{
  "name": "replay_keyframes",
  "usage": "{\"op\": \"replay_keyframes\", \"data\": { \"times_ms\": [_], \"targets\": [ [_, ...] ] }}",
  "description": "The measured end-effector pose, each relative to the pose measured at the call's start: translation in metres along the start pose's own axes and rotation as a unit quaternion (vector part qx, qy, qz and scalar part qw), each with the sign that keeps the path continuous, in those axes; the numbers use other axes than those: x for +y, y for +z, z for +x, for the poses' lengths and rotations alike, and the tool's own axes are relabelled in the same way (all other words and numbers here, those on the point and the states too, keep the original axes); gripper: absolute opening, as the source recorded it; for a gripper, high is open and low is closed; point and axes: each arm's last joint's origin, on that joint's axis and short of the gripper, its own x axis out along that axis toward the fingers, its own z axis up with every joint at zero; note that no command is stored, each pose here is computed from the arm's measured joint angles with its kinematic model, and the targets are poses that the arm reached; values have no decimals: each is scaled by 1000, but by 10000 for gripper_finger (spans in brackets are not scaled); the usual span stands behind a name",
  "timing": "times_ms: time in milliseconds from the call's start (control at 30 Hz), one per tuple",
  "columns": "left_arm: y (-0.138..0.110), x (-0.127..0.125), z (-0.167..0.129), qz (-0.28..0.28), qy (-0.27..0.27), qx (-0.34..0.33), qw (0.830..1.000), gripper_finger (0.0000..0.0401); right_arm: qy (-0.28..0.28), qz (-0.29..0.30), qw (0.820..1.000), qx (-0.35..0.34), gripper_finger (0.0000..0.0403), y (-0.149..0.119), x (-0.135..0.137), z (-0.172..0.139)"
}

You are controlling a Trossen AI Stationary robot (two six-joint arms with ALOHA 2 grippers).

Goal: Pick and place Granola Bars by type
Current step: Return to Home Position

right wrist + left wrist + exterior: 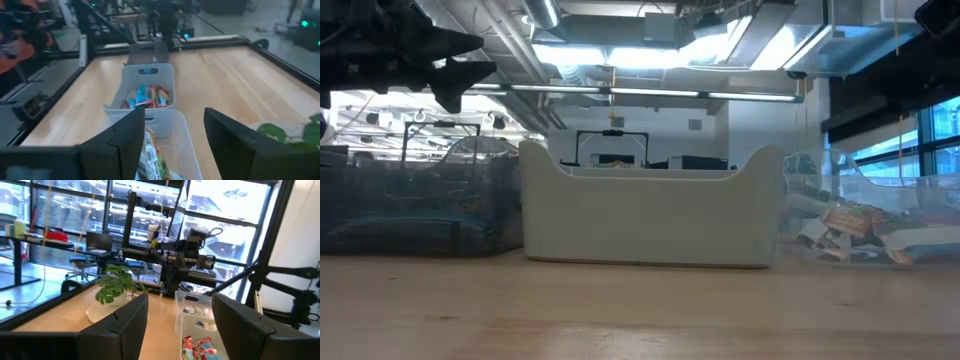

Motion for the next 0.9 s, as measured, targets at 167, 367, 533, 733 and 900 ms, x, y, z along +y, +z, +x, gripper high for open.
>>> {"op": "replay_keyframes", "data": {
  "times_ms": [167, 367, 533, 733, 900],
  "targets": [
    [-2, 3, 0, 1, 15, 9, 1000, 212, 47, -36, 998, -17, 206, -7, 0, -2],
    [-2, 7, -1, 2, 57, 9, 998, 212, 72, -84, 994, -21, 206, -7, 1, -2],
    [-2, 8, -1, 3, 72, 6, 997, 212, 85, -96, 991, -40, 206, -3, 2, -2],
    [-3, 8, -1, 51, 72, 14, 996, 212, 85, -101, 987, -88, 206, -5, 5, 3],
    [-3, 8, -1, 80, 72, 16, 994, 212, 70, -104, 987, -99, 206, -17, 3, 11]
  ]
}}
